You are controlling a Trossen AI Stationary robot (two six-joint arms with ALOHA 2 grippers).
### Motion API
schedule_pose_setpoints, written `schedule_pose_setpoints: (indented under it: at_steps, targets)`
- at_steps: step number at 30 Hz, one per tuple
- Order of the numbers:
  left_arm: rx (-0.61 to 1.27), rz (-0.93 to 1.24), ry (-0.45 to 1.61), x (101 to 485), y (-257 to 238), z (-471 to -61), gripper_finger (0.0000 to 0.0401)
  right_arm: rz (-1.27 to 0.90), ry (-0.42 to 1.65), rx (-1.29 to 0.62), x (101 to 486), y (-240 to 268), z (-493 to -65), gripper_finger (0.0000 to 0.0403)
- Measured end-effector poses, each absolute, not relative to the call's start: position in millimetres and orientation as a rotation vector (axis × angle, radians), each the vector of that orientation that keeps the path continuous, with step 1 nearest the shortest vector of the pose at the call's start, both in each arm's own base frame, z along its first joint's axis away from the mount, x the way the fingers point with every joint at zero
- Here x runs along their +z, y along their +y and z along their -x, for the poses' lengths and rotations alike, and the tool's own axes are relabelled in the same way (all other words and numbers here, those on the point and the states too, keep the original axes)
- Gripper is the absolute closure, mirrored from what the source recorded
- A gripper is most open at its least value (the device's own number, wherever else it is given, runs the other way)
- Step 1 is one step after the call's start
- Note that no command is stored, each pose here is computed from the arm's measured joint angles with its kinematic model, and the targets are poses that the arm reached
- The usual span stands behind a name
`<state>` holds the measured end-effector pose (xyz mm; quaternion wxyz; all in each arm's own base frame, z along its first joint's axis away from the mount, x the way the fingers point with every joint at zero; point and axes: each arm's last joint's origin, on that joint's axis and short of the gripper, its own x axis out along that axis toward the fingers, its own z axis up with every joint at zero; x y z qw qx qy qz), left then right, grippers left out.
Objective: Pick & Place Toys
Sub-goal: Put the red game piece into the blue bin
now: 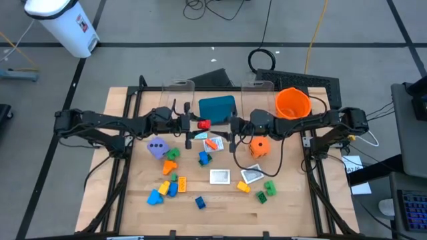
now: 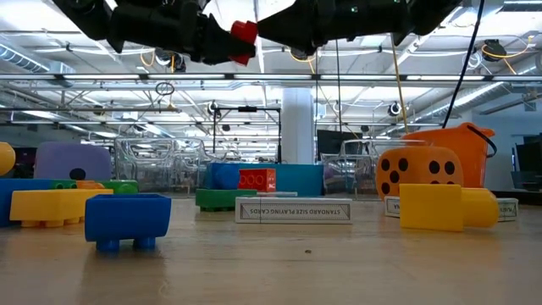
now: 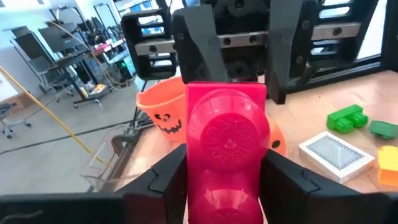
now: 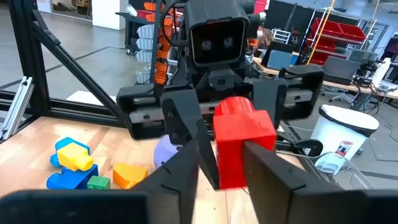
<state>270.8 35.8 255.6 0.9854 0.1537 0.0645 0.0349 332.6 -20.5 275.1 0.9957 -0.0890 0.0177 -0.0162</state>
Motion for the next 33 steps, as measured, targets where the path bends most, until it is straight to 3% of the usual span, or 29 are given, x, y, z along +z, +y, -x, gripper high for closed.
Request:
schedule_pose_setpoints:
  at_steps: [4, 10, 14, 20, 24, 29, 33]
  targets:
    - [0.118, -0.327, 0.151, 266.1, 35.5, -257.6, 0.0267, 0.183, 0.046, -0.039, 274.1, -21.1, -332.6, 0.0238]
    - [0.226, -0.386, 0.232, 278.8, 38.3, -236.1, 0.0254, 0.222, 0.067, -0.031, 272.1, -21.0, -332.5, 0.0214]
    - [0.251, -0.351, 0.335, 287.2, 46.4, -230.3, 0.0239, 0.213, 0.101, -0.022, 268.7, -19.2, -332.3, 0.0214]
    - [0.291, -0.328, 0.429, 289.0, 61.1, -233.1, 0.0265, 0.120, 0.258, 0.000, 253.6, -14.3, -329.8, 0.0221]
    - [0.308, -0.306, 0.458, 282.5, 72.5, -237.7, 0.0260, 0.086, 0.349, 0.006, 243.5, -11.6, -326.6, 0.0222]
    - [0.304, -0.259, 0.522, 265.0, 84.4, -247.7, 0.0238, 0.080, 0.363, 0.017, 222.7, -8.4, -320.2, 0.0222]
    - [0.309, -0.240, 0.570, 253.2, 91.2, -257.1, 0.0252, 0.083, 0.293, 0.009, 210.4, -8.9, -312.2, 0.0222]
